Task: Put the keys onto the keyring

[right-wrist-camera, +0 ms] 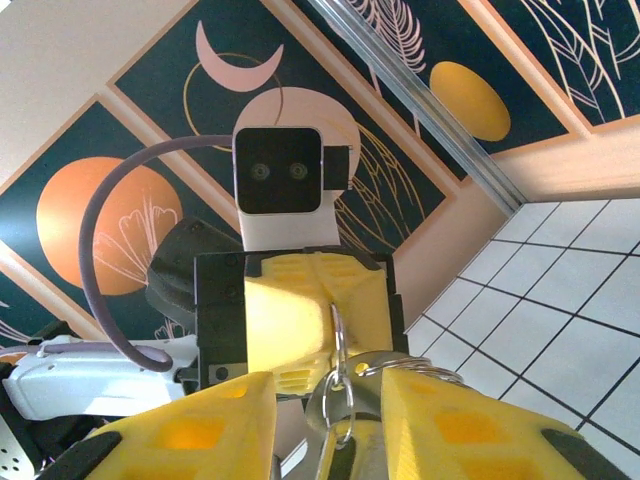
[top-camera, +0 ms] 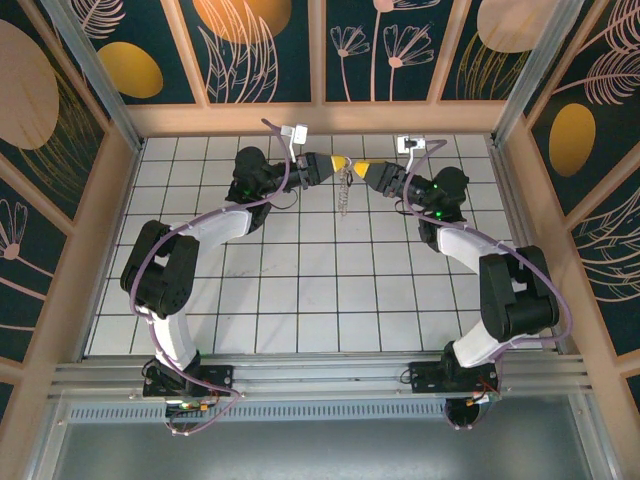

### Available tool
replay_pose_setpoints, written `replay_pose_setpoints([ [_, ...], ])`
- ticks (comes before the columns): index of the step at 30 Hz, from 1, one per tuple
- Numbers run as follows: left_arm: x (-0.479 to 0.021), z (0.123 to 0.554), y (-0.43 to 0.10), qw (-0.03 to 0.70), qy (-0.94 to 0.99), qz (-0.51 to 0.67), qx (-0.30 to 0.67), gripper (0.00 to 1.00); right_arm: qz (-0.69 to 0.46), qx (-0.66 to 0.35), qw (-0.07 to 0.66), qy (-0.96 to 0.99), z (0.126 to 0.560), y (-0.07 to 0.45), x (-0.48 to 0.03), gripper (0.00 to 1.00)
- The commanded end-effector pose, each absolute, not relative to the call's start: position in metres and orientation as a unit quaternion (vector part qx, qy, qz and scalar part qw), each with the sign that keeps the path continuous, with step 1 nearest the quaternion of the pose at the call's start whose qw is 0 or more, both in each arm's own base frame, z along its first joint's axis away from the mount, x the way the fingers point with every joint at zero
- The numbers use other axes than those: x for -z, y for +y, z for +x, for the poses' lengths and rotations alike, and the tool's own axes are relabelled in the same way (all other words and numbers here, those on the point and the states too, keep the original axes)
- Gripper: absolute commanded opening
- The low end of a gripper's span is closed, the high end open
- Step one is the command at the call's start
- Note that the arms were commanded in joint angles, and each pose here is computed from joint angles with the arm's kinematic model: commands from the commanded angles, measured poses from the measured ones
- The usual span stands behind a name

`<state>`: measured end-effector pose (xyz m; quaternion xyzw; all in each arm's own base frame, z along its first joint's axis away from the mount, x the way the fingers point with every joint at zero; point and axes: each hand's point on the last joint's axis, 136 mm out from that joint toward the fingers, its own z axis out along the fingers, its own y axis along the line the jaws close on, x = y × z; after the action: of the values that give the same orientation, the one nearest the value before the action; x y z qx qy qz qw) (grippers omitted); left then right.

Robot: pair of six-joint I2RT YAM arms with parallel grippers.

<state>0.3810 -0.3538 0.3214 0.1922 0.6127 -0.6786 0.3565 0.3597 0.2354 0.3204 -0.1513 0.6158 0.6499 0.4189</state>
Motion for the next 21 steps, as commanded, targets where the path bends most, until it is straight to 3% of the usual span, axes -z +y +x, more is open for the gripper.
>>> replay_pose_setpoints([
  [1, -0.355, 0.369, -0.351, 0.386, 0.576, 0.214, 0.688, 0.00, -0.169, -0.647, 0.434, 0.603, 0.359, 0.238, -0.328, 0.32],
  [7, -0.357, 0.368, -0.351, 0.388, 0.574, 0.216, 0.688, 0.00, -0.170, -0.649, 0.432, 0.603, 0.360, 0.239, -0.326, 0.29],
  [15, -0.358, 0.370, -0.352, 0.389, 0.574, 0.214, 0.688, 0.00, -0.181, -0.651, 0.429, 0.599, 0.354, 0.241, -0.327, 0.00],
  [21, -0.359, 0.370, -0.353, 0.390, 0.573, 0.214, 0.688, 0.00, -0.185, -0.653, 0.428, 0.597, 0.350, 0.241, -0.328, 0.00],
])
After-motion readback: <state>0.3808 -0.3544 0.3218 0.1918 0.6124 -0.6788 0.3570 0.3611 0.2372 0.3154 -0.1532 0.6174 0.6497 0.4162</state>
